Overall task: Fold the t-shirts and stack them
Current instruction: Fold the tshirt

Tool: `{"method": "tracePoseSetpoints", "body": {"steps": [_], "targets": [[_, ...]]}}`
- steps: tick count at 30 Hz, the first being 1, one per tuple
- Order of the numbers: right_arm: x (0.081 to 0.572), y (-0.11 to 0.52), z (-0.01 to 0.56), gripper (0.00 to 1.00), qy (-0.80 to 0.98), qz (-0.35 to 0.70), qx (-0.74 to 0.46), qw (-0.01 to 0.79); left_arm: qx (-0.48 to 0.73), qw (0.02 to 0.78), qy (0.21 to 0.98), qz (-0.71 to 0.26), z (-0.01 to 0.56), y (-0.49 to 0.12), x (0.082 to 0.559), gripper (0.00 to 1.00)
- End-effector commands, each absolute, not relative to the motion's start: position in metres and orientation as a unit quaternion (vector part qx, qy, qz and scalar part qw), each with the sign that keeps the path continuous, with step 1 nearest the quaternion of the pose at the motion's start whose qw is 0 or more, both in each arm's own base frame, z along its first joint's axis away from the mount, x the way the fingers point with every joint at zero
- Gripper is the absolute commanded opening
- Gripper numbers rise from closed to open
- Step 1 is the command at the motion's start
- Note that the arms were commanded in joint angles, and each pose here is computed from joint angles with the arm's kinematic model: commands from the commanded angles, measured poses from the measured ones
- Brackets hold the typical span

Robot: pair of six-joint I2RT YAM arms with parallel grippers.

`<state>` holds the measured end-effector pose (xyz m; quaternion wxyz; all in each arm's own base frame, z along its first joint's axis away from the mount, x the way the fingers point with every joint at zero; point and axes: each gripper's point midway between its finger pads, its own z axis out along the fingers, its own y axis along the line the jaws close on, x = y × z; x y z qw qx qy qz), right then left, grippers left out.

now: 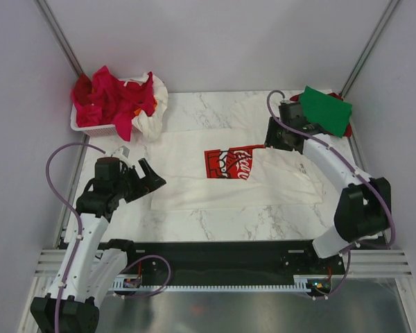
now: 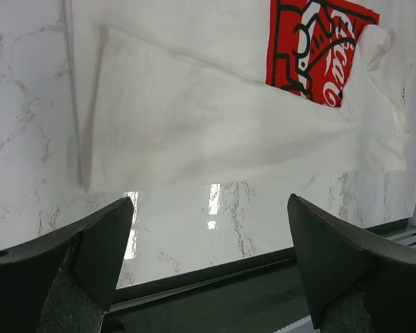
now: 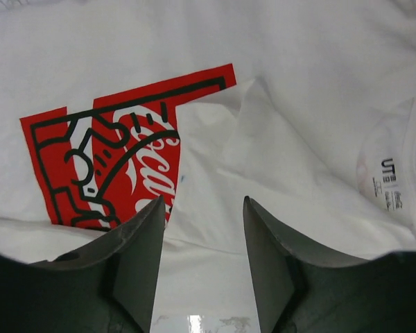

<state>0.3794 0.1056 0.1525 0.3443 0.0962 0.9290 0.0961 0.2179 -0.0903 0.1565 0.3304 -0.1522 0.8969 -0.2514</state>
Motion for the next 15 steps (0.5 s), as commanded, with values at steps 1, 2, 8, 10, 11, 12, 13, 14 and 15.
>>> {"method": "tracePoseSetpoints", "body": {"steps": [1, 2, 8, 10, 11, 12, 13, 14, 15], "targets": [[0.398, 0.115, 0.131, 0.56, 0.947, 0.025, 0.029, 0.318, -0.131, 0.385, 0.885, -0.229, 0.172, -0.080, 0.225, 1.00], [0.402, 0.116, 0.130, 0.55, 0.948, 0.011, 0.022, 0.317, -0.130, 0.390, 0.882, -0.229, 0.173, -0.079, 0.224, 1.00], [0.407, 0.115, 0.100, 0.55, 0.955, -0.024, 0.016, 0.295, -0.130, 0.392, 0.881, -0.229, 0.174, -0.079, 0.224, 1.00], [0.407, 0.114, 0.092, 0.55, 0.957, -0.035, 0.009, 0.288, -0.129, 0.391, 0.882, -0.229, 0.174, -0.079, 0.224, 1.00], [0.405, 0.114, 0.088, 0.56, 0.959, -0.038, 0.008, 0.282, -0.128, 0.391, 0.882, -0.231, 0.174, -0.080, 0.224, 1.00], [0.405, 0.114, 0.085, 0.56, 0.959, -0.038, 0.008, 0.280, -0.129, 0.392, 0.881, -0.230, 0.174, -0.079, 0.224, 1.00], [0.404, 0.116, 0.082, 0.55, 0.960, -0.036, 0.004, 0.276, -0.130, 0.393, 0.881, -0.229, 0.175, -0.079, 0.224, 1.00], [0.402, 0.116, 0.079, 0.55, 0.961, -0.038, 0.003, 0.273, -0.130, 0.395, 0.881, -0.227, 0.175, -0.078, 0.224, 1.00], [0.400, 0.117, 0.073, 0.55, 0.963, -0.040, 0.000, 0.266, -0.134, 0.396, 0.881, -0.223, 0.174, -0.077, 0.225, 1.00]]}}
